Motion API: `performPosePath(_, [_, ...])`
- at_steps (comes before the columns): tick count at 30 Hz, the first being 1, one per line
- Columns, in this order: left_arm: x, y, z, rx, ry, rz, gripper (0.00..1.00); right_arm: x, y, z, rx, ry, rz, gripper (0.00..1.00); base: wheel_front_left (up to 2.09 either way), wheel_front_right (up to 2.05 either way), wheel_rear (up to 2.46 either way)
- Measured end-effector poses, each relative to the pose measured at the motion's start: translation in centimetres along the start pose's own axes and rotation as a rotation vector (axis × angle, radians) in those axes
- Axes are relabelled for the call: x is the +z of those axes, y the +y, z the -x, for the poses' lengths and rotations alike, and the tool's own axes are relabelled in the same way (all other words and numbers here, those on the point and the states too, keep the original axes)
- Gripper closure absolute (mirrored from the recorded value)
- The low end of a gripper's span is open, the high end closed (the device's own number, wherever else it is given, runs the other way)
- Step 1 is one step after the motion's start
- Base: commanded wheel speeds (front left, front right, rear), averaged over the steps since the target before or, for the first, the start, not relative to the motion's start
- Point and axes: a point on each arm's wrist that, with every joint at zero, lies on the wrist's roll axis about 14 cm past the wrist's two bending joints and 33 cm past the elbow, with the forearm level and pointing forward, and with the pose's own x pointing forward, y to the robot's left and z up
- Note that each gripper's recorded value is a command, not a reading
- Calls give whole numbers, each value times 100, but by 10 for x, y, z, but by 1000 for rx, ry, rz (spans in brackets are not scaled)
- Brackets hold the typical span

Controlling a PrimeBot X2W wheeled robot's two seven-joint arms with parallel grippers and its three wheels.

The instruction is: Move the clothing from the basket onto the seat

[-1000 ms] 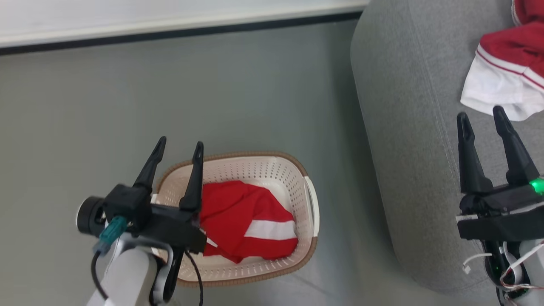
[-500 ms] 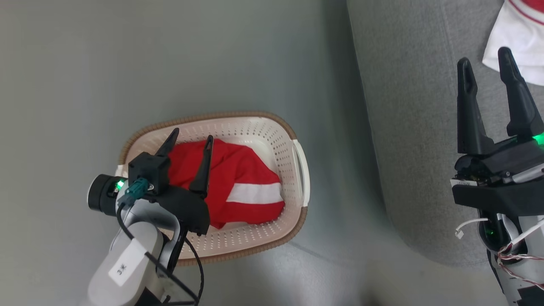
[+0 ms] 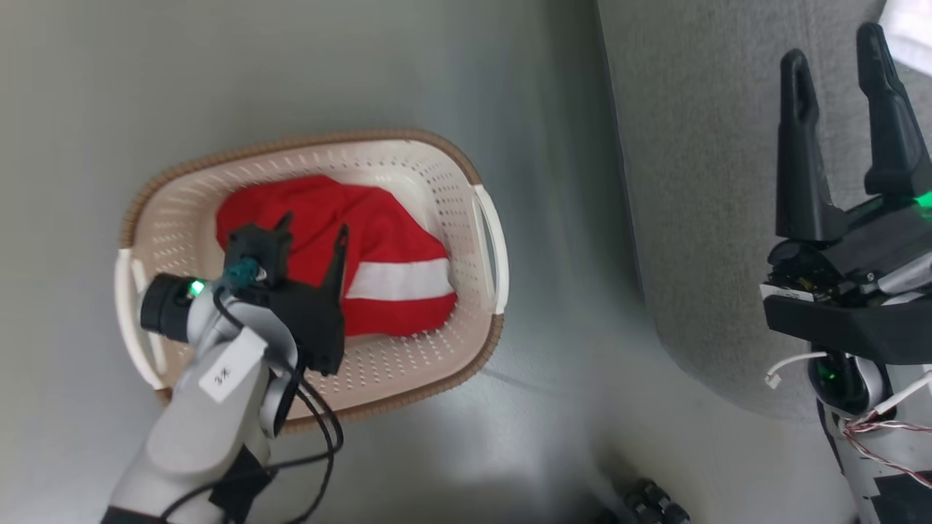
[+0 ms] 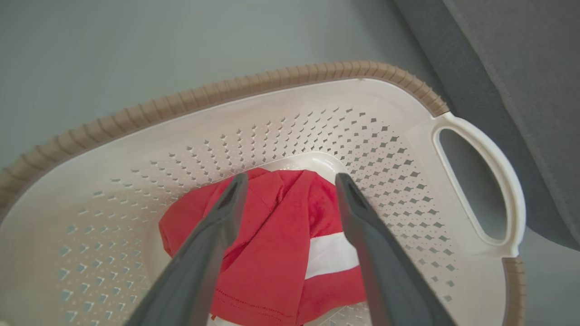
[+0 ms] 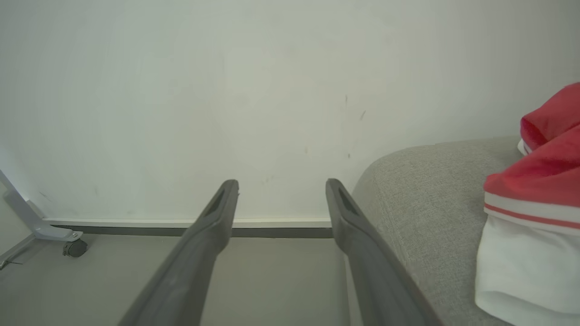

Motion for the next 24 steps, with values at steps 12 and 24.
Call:
performPosePath(12, [-54,-2,-44,-42,170,-11,0,-41,-12,0,-37,76,-12,0,0,0,0])
performPosePath(24, [-95,-2,-65,-19,320,-20,0,-64,-26,7,-81,136,4,0,0,0,0])
